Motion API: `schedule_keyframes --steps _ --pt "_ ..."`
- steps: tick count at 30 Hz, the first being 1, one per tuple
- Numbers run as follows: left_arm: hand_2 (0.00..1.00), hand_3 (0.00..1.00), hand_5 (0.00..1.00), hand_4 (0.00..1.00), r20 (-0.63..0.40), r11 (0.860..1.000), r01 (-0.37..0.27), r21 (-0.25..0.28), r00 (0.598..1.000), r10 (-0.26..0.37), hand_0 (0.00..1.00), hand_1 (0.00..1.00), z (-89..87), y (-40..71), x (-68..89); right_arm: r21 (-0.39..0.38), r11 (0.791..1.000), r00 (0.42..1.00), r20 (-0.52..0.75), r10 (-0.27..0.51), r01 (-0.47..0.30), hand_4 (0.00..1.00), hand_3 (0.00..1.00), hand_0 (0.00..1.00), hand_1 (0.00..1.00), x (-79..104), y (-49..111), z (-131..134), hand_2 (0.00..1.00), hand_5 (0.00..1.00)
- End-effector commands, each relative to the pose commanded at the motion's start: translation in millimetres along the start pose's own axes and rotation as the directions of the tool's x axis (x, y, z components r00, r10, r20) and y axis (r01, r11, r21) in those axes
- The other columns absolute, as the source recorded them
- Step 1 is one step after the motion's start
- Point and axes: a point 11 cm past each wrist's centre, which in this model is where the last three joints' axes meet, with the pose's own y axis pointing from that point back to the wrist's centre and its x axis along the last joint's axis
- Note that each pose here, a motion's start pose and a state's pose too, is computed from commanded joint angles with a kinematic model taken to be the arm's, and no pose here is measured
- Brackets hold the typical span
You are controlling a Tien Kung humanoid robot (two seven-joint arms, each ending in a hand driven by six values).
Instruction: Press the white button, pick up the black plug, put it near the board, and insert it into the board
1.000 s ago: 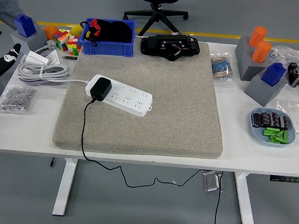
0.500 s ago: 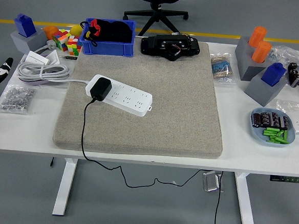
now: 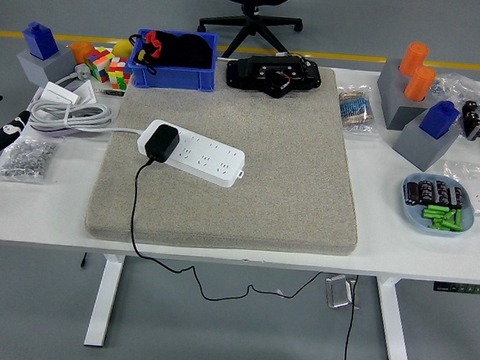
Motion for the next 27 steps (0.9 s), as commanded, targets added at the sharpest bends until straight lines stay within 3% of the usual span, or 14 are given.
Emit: schedule_keyframes --steps 27 --pt "0.852 0.765 0.547 0.803 0.010 0.999 0.026 -0.046 1.000 -0.026 0.950 0.925 15.5 -5.2 -2.9 0.030 1.000 0.999 -0.044 0.009 -0.007 0.671 0.612 0.780 0.679 3.6 0.3 -24 0.657 0.439"
